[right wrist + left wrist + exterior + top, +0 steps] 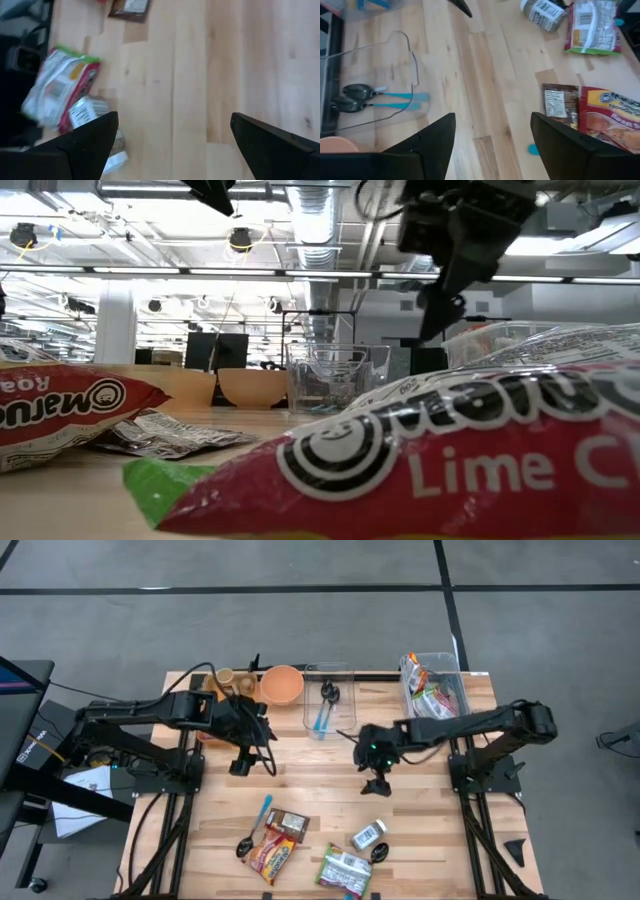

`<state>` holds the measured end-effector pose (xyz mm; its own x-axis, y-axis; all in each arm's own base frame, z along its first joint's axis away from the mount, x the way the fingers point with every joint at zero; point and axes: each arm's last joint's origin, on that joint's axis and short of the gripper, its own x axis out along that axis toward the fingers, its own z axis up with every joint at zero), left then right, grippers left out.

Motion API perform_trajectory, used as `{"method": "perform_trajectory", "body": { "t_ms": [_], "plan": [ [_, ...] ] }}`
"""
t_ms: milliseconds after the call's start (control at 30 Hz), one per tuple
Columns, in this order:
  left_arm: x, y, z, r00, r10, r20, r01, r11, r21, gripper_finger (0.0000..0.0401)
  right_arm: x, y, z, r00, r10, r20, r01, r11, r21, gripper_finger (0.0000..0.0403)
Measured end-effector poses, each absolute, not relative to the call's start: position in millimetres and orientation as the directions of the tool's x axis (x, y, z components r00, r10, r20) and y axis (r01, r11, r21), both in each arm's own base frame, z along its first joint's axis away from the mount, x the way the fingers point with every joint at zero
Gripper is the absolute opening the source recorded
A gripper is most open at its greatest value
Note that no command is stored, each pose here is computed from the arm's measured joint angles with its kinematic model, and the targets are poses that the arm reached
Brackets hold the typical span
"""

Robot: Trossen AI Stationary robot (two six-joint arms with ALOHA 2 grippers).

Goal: Pick & Place Food Item
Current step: Put the white seasoning bottle into the orange bin

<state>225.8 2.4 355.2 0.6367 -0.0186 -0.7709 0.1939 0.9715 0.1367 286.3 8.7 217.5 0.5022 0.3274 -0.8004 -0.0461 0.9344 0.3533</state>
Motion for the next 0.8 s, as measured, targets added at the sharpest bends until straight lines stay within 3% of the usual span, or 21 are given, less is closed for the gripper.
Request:
{"method": "perform_trajectory", "body": {
  "t_ms": [200, 433, 567, 800],
  "plan": [
    [226.4, -8.0, 355.4, 0.642, 0.029, -0.766, 0.179, 0.966, 0.187, 0.0253, 239.8, 45.0, 235.3, 0.678, 0.196, -0.709, 0.004, 0.963, 0.269, 0.0382],
    [235.9, -15.9, 355.4, 0.723, 0.026, -0.69, 0.174, 0.96, 0.218, 0.0253, 175.6, 58.7, 258.0, 0.886, -0.013, -0.464, 0.093, 0.984, 0.151, 0.0382],
    [237.8, -17.7, 347.6, 0.721, 0.022, -0.693, 0.183, 0.958, 0.22, 0.0253, 153.2, 57.6, 251.3, 0.911, 0.019, -0.412, 0.061, 0.982, 0.18, 0.0382],
    [239.0, -16.6, 344.4, 0.724, 0.065, -0.687, 0.152, 0.956, 0.25, 0.0253, 140.3, 65.1, 226.7, 0.887, 0.098, -0.451, -0.006, 0.979, 0.202, 0.0382]
  ]
}}
